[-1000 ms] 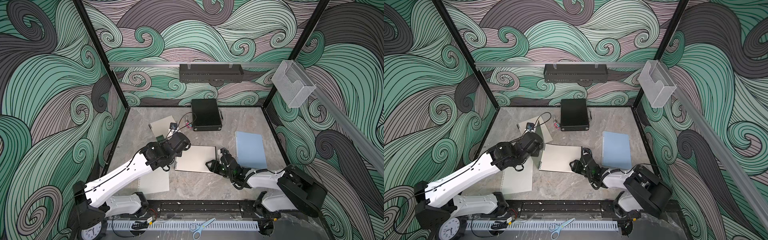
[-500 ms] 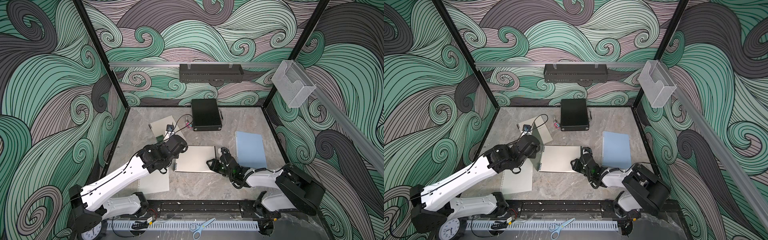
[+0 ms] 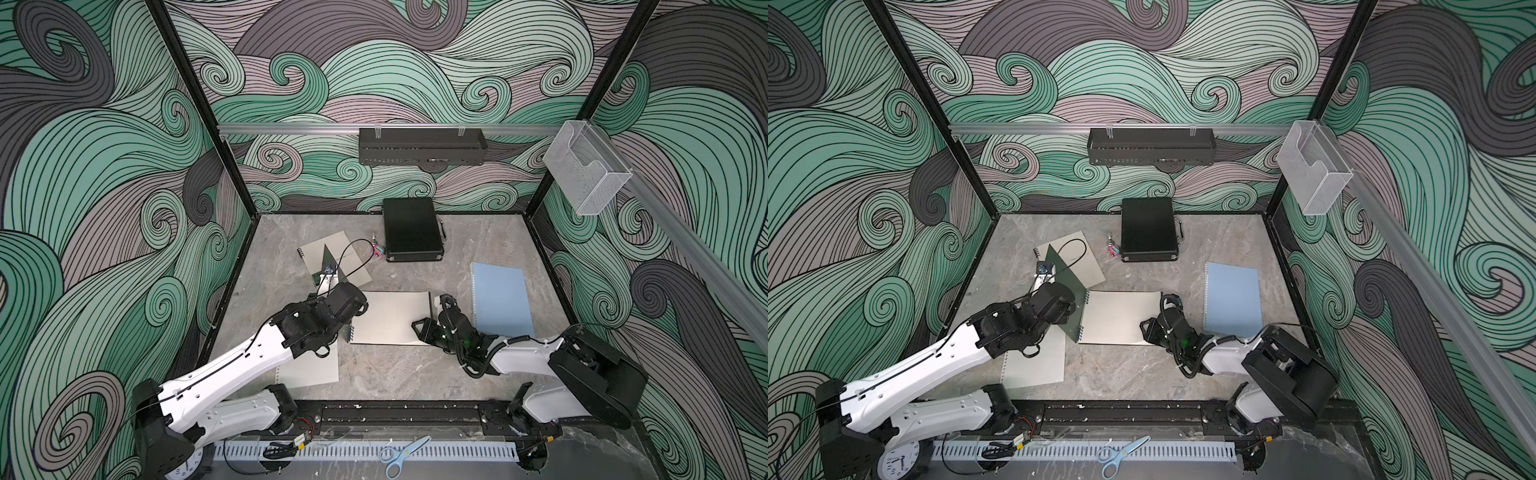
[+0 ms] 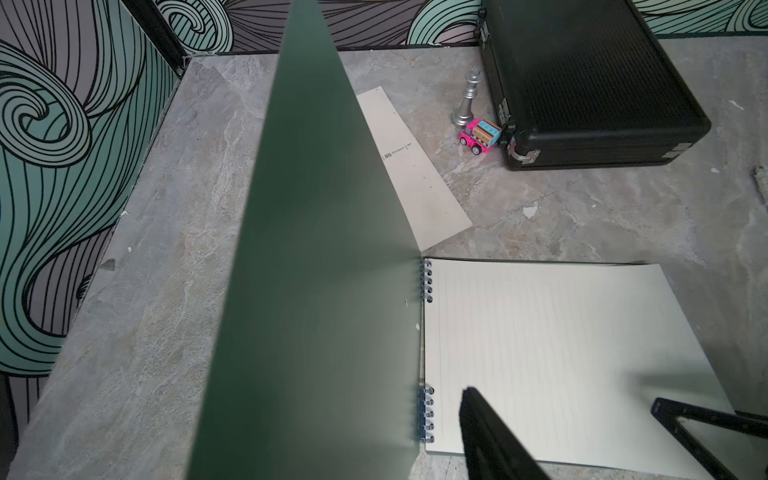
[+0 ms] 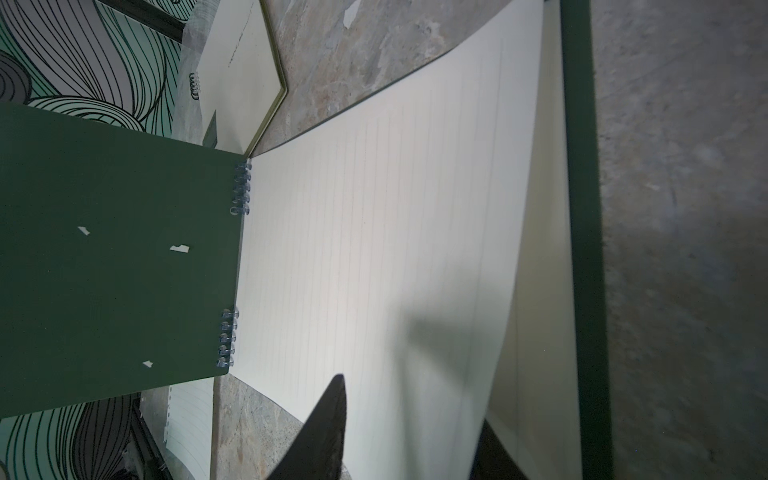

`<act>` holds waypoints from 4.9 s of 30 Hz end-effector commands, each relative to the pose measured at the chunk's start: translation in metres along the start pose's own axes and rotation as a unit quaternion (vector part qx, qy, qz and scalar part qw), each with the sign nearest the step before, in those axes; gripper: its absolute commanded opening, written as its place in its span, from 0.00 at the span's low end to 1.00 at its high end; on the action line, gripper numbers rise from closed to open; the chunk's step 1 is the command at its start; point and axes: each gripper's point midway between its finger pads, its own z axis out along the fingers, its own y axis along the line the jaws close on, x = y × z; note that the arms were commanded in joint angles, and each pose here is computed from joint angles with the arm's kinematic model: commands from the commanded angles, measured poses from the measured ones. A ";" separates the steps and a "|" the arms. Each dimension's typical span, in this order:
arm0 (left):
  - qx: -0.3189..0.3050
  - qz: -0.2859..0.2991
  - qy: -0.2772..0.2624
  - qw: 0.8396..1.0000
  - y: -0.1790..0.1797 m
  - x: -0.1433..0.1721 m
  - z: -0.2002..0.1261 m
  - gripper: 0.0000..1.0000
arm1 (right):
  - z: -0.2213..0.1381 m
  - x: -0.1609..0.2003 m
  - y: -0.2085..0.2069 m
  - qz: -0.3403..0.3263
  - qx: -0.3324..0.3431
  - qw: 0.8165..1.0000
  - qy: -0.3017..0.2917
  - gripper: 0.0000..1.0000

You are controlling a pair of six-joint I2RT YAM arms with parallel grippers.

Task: Tear off pages from different notebooks
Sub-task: Tear off the paper from the notebook.

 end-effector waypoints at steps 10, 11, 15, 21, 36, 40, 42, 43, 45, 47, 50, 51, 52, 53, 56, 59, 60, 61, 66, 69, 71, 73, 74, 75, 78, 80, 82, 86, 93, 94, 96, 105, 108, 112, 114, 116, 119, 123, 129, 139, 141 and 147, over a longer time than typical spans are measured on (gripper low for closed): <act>0.056 -0.076 -0.053 0.994 -0.009 0.011 0.016 0.61 | 0.001 0.000 0.001 0.001 -0.002 1.000 -0.007 0.39; 0.060 -0.078 -0.060 0.993 -0.009 0.011 0.016 0.62 | 0.002 0.001 0.002 0.000 -0.003 1.000 -0.007 0.39; 0.077 -0.089 -0.085 0.989 -0.004 0.000 0.003 0.69 | 0.004 0.001 0.003 -0.002 -0.002 1.000 -0.004 0.39; 0.116 -0.100 -0.108 0.982 -0.005 -0.019 -0.018 0.88 | 0.012 0.002 0.010 -0.003 -0.008 1.000 0.002 0.38; 0.143 -0.118 -0.126 0.975 -0.002 -0.020 -0.028 0.99 | 0.030 0.006 0.020 0.004 -0.024 1.000 0.013 0.37; 0.185 -0.121 -0.163 0.962 -0.008 -0.016 -0.029 0.99 | 0.031 0.004 0.024 0.001 -0.025 1.000 0.011 0.36; 0.176 -0.125 -0.178 0.960 -0.002 -0.015 -0.026 0.99 | 0.032 0.004 0.025 0.000 -0.025 1.000 0.012 0.36; 0.173 -0.125 -0.185 0.959 0.000 -0.015 -0.026 0.98 | 0.033 0.005 0.026 0.000 -0.025 1.000 0.013 0.36; 0.160 -0.125 -0.201 0.958 0.005 -0.015 -0.023 0.99 | 0.034 0.006 0.026 -0.002 -0.023 1.000 0.014 0.36; 0.145 -0.126 -0.209 0.959 0.009 -0.014 -0.019 0.98 | 0.035 0.007 0.025 0.000 -0.022 1.000 0.015 0.36; 0.133 -0.118 -0.209 0.961 0.009 -0.013 -0.014 0.95 | 0.037 0.009 0.026 0.000 -0.025 1.000 0.018 0.36; 0.128 -0.119 -0.210 0.962 0.009 -0.013 -0.012 0.93 | 0.038 0.009 0.027 0.000 -0.025 1.000 0.018 0.36; 0.126 -0.117 -0.209 0.963 0.008 -0.012 -0.009 0.92 | 0.038 0.009 0.026 -0.001 -0.024 1.000 0.018 0.35; 0.124 -0.117 -0.208 0.963 0.007 -0.011 -0.007 0.91 | 0.038 0.009 0.028 -0.002 -0.026 1.000 0.017 0.35; 0.122 -0.116 -0.197 0.966 0.002 -0.006 0.001 0.89 | 0.035 0.010 0.030 -0.011 -0.022 1.000 0.016 0.34; 0.122 -0.116 -0.185 0.968 -0.003 -0.001 0.008 0.89 | 0.032 0.008 0.031 -0.021 -0.010 1.000 0.013 0.34; 0.123 -0.117 -0.183 0.968 -0.004 0.001 0.010 0.88 | 0.030 0.007 0.032 -0.022 -0.011 1.000 0.011 0.34; 0.122 -0.118 -0.180 0.969 -0.004 0.003 0.012 0.88 | 0.029 0.006 0.034 -0.022 -0.013 1.000 0.010 0.34; 0.116 -0.129 -0.180 0.968 0.002 0.011 0.017 0.74 | 0.023 0.004 0.036 -0.027 -0.018 0.999 0.000 0.30; 0.109 -0.132 -0.175 0.970 0.005 0.013 0.021 0.71 | 0.020 0.003 0.037 -0.028 -0.020 0.999 -0.003 0.27; 0.107 -0.133 -0.168 0.971 0.006 0.014 0.024 0.67 | 0.019 0.003 0.041 -0.031 -0.025 0.999 -0.004 0.26; 0.109 -0.136 -0.160 0.972 0.005 0.015 0.027 0.60 | 0.017 0.002 0.043 -0.035 -0.026 0.999 -0.007 0.23; 0.111 -0.136 -0.155 0.972 0.004 0.015 0.029 0.57 | 0.016 0.002 0.044 -0.037 -0.026 0.999 -0.008 0.21; 0.111 -0.137 -0.152 0.973 0.004 0.014 0.030 0.55 | 0.015 0.002 0.044 -0.037 -0.026 0.999 -0.008 0.20; 0.111 -0.139 -0.147 0.973 0.004 0.011 0.032 0.45 | 0.011 0.000 0.049 -0.042 -0.029 0.999 -0.012 0.17; 0.113 -0.143 -0.147 0.972 0.005 0.010 0.032 0.36 | 0.007 -0.002 0.050 -0.047 -0.028 0.998 -0.018 0.16; 0.113 -0.145 -0.147 0.972 0.006 0.009 0.031 0.28 | 0.003 -0.004 0.050 -0.050 -0.024 0.998 -0.022 0.14; 0.085 -0.156 -0.149 0.973 0.019 0.006 0.028 0.00 | 0.000 -0.005 0.050 -0.056 -0.022 0.998 -0.025 0.08; 0.003 -0.157 -0.123 0.980 0.042 0.005 0.028 0.00 | -0.001 -0.004 0.061 -0.072 -0.037 0.997 -0.019 0.00; -0.003 -0.156 -0.120 0.980 0.044 0.004 0.028 0.00 | -0.002 -0.004 0.064 -0.078 -0.040 0.996 -0.019 0.00; -0.009 -0.153 -0.114 0.982 0.044 0.004 0.029 0.00 | -0.003 -0.003 0.069 -0.090 -0.046 0.995 -0.019 0.00; -0.049 -0.147 -0.077 0.985 0.050 0.010 0.040 0.00 | -0.015 -0.007 0.086 -0.166 -0.028 0.985 -0.035 0.00; -0.078 -0.147 -0.067 0.984 0.059 0.011 0.038 0.00 | -0.017 -0.008 0.087 -0.191 -0.012 0.981 -0.043 0.00; -0.101 -0.142 -0.054 0.983 0.065 0.012 0.040 0.00 | -0.018 -0.007 0.085 -0.209 -0.001 0.977 -0.048 0.00; -0.102 -0.141 -0.047 0.984 0.064 0.012 0.041 0.00 | -0.018 -0.006 0.083 -0.216 0.003 0.975 -0.048 0.00; -0.099 -0.145 -0.043 0.984 0.062 0.013 0.044 0.00 | -0.019 -0.004 0.085 -0.222 -0.004 0.974 -0.046 0.00; -0.081 -0.145 -0.039 0.985 0.055 0.014 0.046 0.00 | -0.020 0.002 0.091 -0.232 -0.029 0.971 -0.043 0.00; -0.076 -0.146 -0.030 0.986 0.054 0.015 0.043 0.00 | -0.022 0.004 0.096 -0.238 -0.047 0.969 -0.044 0.00; -0.077 -0.141 -0.032 0.986 0.057 0.017 0.042 0.00 | -0.014 0.003 0.095 -0.247 -0.036 0.967 -0.043 0.00; -0.052 -0.140 -0.033 0.988 0.048 0.022 0.052 0.00 | -0.016 0.003 0.094 -0.245 -0.038 0.968 -0.043 0.00; -0.056 -0.137 -0.030 0.989 0.048 0.023 0.054 0.00 | -0.019 -0.001 0.090 -0.243 -0.024 0.969 -0.047 0.00; -0.080 -0.130 -0.019 0.988 0.054 0.021 0.052 0.00 | -0.030 -0.011 0.076 -0.243 0.014 0.968 -0.066 0.00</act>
